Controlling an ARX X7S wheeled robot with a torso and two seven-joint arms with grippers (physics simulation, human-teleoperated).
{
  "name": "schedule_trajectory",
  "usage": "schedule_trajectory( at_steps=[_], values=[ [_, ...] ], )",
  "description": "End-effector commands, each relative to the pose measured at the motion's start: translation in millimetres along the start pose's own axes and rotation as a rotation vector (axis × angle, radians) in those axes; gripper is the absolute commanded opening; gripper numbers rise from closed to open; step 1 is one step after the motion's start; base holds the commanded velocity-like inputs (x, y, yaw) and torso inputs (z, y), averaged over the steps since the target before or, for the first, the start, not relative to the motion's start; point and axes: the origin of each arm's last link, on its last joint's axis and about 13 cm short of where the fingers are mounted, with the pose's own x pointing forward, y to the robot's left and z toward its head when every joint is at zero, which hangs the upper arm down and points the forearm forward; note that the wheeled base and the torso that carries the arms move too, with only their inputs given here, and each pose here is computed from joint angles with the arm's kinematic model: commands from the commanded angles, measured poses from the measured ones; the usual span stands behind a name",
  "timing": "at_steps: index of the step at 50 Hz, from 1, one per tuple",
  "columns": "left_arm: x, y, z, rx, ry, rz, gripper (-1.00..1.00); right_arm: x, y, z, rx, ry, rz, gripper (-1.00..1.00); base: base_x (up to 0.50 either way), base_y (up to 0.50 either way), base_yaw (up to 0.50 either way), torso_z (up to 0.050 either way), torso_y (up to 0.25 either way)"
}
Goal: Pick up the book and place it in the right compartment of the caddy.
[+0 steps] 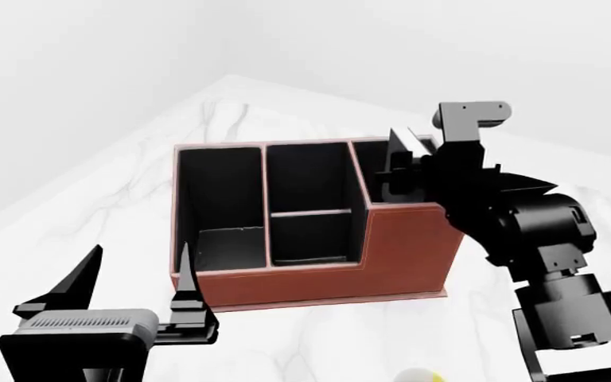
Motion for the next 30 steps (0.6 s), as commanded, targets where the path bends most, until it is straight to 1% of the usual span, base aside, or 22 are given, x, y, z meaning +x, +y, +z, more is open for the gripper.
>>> schedule_trajectory(
  at_steps=[1, 30],
  values=[
    [-0.2, 0.0, -0.4, 0.0, 0.0, 0.001, 1.0, -2.3, -0.9, 1.5, -0.007, -0.026, -0.002, -1.0, 0.0, 0.0, 0.0, 0.0, 0.0],
    [-0.2, -0.3, -0.4, 0.002, 0.0, 0.001, 1.0, -3.0, -1.0, -4.0, 0.004, -0.021, -0.001, -1.0, 0.0, 0.0, 0.0, 0.0, 0.001]
  ],
)
